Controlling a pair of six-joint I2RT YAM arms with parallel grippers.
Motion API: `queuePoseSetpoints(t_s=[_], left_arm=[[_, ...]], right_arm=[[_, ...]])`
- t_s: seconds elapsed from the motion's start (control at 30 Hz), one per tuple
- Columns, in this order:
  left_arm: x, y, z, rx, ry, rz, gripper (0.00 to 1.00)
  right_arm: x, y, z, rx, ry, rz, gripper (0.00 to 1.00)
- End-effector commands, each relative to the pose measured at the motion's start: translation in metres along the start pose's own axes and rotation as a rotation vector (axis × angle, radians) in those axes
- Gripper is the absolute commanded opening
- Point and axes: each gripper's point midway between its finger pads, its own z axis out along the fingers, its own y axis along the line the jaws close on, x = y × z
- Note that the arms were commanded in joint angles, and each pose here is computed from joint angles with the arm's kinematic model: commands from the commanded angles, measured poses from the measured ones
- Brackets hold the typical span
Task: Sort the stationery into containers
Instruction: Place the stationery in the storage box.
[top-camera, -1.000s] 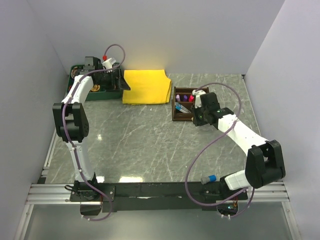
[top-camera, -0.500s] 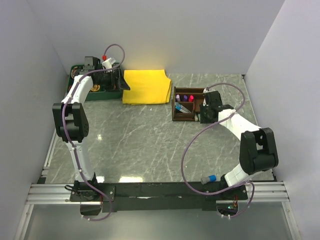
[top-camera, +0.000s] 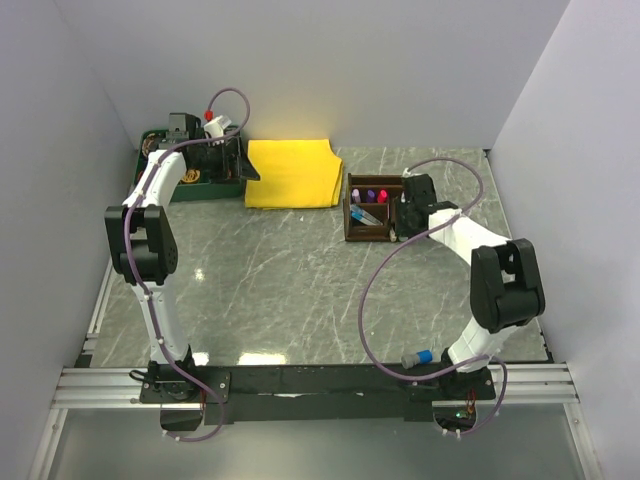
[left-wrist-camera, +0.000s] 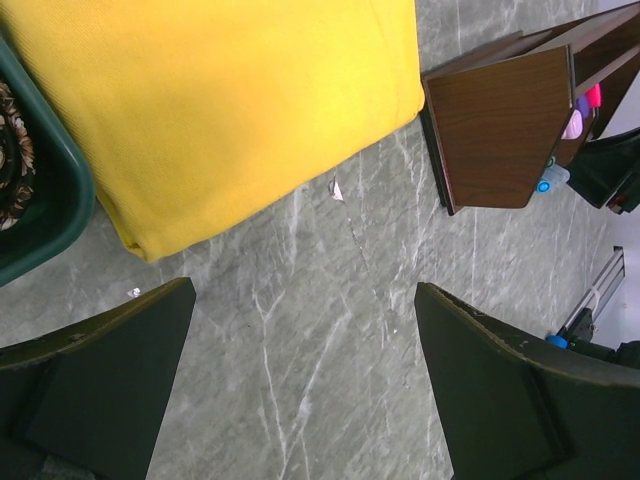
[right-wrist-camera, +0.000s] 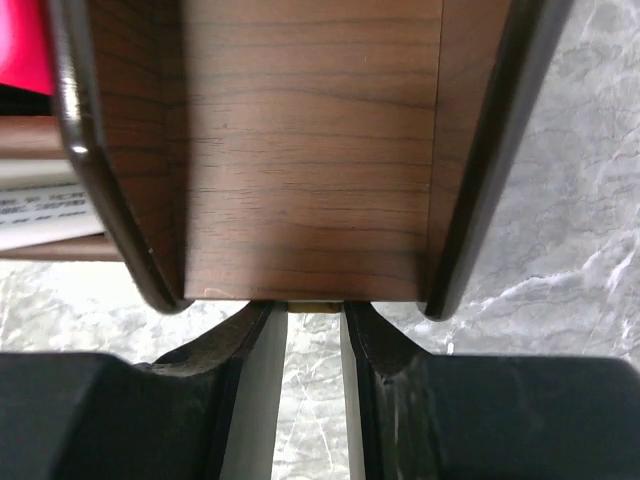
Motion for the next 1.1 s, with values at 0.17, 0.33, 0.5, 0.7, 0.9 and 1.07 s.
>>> queuePoseSetpoints(t_s=[0.17,0.33,0.5,0.7,0.9,1.07], left_arm=[[-0.014,-0.004,-0.008,-0.013,-0.04,0.063,0.99],[-0.012,-0.004,-0.007,-0.014,-0.034,0.058,0.99],[-0.01,-0.002,-0.006,-0.013,-0.029,0.052,0.99],[-0.009,-0.004,-0.006,-0.008,-0.026,0.052,0.99],[-0.003,-0.016,-0.001,0.012,-0.007,0.063,0.99],[-0.002,-0.018,0.0,0.015,-0.006,0.069,0.99]], right_arm=[[-0.032,0.011,0.001,0.087,-0.138,0.066,0.0],[-0.032,0.026,0.001,0.065,-0.179,0.061,0.0],[-0.037,0.029,0.0,0.069,-0.193,0.059,0.04],[-0.036,0.025,0.0,0.09,-0.194,0.065,0.27],[-0.031,0.022,-0.002,0.095,-0.187,0.068,0.44],[-0.025,0.023,-0.006,0.075,-0.186,0.066,0.48]])
